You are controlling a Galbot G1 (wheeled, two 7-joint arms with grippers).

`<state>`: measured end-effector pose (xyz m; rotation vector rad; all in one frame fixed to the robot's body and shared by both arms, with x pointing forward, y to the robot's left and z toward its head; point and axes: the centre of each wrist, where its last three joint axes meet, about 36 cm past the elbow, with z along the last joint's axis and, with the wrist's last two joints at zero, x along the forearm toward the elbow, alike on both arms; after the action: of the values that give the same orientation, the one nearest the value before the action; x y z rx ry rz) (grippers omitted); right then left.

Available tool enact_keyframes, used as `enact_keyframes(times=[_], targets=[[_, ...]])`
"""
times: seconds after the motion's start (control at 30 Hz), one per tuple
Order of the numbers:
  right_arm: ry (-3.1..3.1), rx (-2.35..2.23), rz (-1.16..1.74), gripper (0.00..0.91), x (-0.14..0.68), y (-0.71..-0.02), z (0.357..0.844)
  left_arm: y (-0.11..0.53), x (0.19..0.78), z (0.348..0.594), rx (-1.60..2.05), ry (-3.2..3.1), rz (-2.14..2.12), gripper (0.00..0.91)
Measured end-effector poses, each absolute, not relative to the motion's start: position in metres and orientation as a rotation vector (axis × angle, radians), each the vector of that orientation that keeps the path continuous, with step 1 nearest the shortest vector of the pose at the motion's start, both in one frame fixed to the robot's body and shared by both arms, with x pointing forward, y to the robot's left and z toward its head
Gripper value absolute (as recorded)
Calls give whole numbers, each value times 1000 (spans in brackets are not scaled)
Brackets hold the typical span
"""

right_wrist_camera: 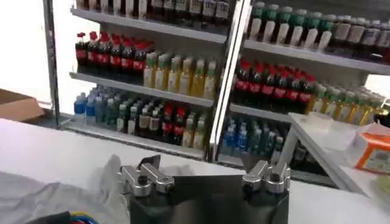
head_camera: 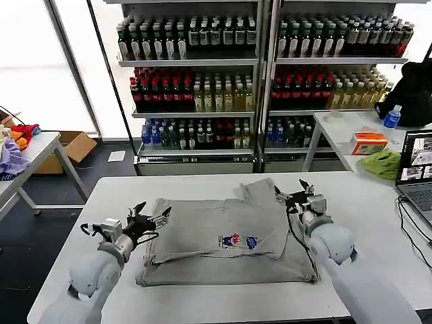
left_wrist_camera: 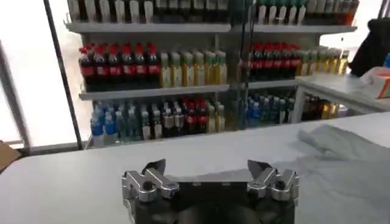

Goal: Fold and organize the clothes.

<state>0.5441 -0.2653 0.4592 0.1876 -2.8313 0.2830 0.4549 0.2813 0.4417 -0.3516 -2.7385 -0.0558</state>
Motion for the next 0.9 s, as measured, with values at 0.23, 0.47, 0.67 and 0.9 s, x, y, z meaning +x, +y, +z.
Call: enact_keyframes(times=[0.23, 0.47, 0.67, 0.9], targets=[[-2802, 155, 244, 907, 587, -261, 455, 276, 491, 428, -340, -2690, -89, 907], [-2759, 150, 226, 907, 617, -250, 445, 277, 516, 419, -311, -2658, -133, 907], [-2725, 143, 214, 907, 635, -242, 434, 277, 535, 414, -279, -2640, -169, 907], [-2680, 129, 201, 907, 646, -238, 418, 281, 550, 408, -242, -2617, -188, 907]])
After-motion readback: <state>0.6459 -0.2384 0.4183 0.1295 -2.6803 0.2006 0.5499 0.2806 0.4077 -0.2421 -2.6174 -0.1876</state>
